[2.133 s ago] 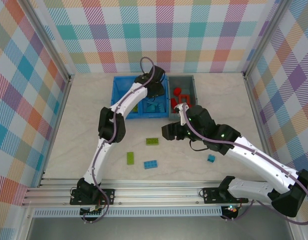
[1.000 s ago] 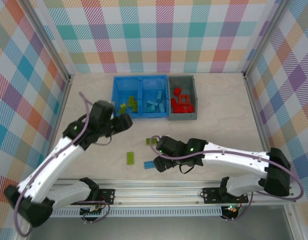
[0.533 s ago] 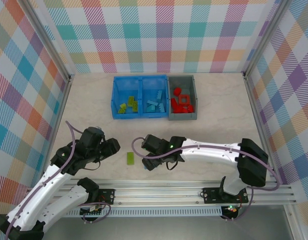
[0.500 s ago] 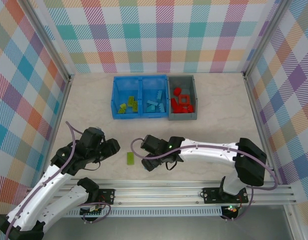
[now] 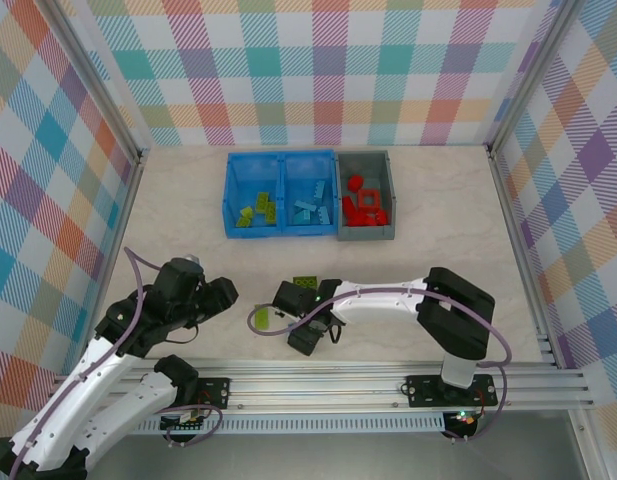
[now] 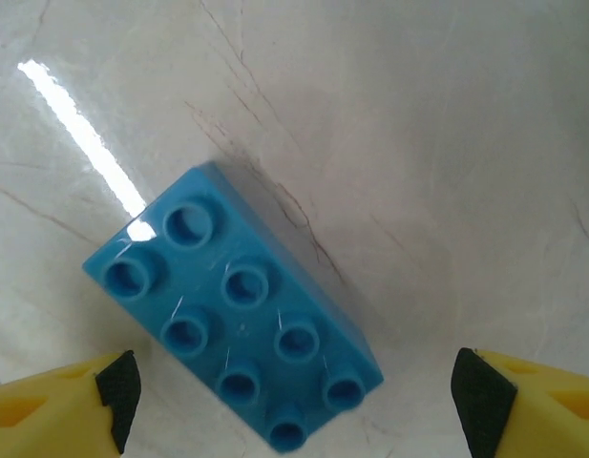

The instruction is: Sort the legos into containers by color

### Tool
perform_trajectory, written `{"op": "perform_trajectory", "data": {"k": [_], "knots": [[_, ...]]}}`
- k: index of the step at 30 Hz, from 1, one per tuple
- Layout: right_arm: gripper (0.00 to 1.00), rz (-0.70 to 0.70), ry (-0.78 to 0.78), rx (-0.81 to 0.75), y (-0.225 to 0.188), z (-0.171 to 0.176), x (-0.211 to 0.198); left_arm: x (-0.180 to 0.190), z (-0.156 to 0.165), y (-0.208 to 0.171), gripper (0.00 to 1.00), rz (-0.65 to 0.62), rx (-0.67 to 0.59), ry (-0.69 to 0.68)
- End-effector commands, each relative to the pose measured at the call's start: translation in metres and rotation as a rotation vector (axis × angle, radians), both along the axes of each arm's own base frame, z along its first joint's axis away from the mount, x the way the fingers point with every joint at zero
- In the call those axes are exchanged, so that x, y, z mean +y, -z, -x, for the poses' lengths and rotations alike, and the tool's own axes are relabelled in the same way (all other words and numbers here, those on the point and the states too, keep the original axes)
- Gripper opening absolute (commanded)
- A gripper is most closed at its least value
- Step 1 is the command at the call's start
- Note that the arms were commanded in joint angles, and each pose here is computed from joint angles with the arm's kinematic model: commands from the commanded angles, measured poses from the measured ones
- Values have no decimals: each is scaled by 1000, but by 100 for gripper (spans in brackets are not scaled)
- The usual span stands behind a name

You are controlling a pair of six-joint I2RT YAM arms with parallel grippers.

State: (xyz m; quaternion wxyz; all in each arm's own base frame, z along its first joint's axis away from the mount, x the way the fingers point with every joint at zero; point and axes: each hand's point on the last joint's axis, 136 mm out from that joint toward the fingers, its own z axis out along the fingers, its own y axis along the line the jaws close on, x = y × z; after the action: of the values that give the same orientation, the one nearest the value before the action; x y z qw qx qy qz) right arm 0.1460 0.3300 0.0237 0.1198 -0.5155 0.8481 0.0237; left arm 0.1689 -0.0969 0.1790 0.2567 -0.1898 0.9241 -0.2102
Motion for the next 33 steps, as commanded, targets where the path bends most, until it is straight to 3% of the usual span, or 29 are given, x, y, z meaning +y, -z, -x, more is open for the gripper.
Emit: {"op": "perform_trajectory", "data": {"k": [1, 13, 18, 25, 29, 33], "knots": [[82, -12, -56, -32, 0, -7, 19, 0, 4, -8, 66, 20, -20, 2], [35, -14, -17, 14, 14, -5, 22, 0, 10, -10, 67, 50, -24, 9], [28, -125, 68, -22, -27, -19, 19, -16, 3, -13, 67, 94, -33, 56], [30, -389, 423, -49, -126, -110, -2, -62, -28, -54, 69, 247, -152, 168], [30, -435, 607, -77, -144, -176, -6, -83, -59, -77, 69, 252, -205, 190], [29, -423, 763, -54, -141, -236, -3, -96, -88, -86, 69, 167, -239, 188]]}}
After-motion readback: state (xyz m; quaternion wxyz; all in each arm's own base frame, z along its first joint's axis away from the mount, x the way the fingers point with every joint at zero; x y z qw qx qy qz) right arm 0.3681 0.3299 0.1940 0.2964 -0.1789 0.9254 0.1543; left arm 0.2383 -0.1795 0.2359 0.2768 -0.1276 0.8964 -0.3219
